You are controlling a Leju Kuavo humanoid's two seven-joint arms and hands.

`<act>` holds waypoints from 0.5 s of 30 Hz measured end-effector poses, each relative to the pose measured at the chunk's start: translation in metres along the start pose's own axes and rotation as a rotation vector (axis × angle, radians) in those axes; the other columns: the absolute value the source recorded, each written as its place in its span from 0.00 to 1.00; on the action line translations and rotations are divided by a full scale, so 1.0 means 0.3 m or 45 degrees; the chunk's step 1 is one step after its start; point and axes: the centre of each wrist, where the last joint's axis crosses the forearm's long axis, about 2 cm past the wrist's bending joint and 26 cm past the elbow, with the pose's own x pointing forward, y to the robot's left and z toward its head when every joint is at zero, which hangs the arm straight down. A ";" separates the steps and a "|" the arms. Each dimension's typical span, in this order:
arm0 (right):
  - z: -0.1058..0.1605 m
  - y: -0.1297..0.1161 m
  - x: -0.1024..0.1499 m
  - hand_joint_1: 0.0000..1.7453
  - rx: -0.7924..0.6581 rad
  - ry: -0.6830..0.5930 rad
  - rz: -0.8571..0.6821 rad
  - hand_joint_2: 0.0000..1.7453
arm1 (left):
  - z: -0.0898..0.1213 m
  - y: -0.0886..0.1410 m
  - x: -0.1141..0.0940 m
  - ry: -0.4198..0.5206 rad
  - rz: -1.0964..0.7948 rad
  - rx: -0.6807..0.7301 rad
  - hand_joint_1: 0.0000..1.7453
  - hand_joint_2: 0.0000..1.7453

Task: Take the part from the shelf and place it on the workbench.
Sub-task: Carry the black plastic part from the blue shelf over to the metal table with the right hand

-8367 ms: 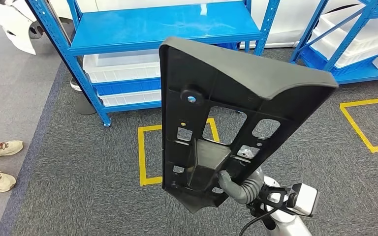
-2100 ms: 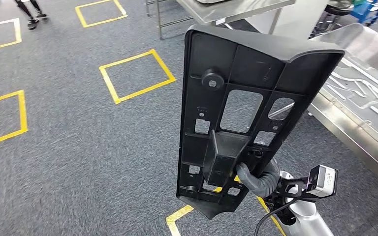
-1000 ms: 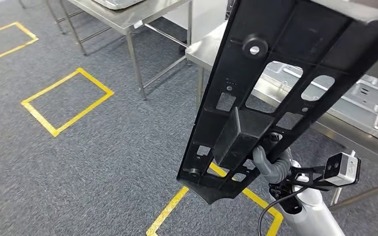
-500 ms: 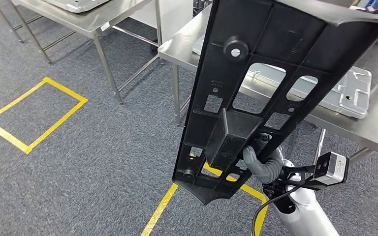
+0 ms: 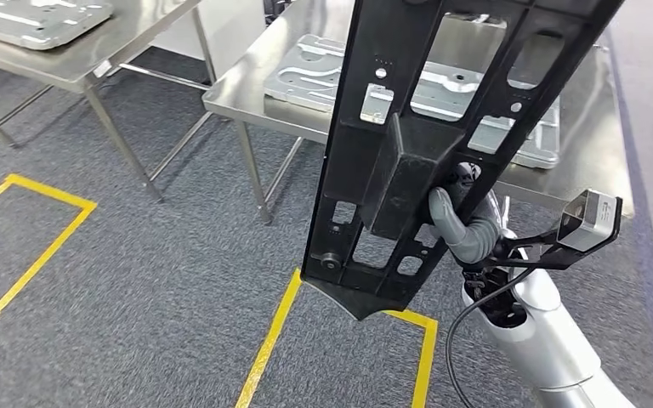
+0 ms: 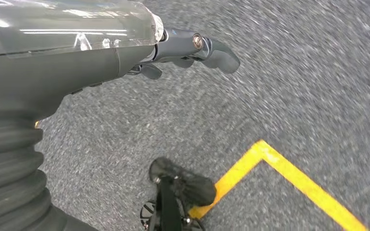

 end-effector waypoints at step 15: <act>-0.024 0.006 -0.011 1.00 0.031 0.030 0.021 1.00 | -0.001 -0.007 0.005 -0.016 0.062 -0.028 0.00 1.00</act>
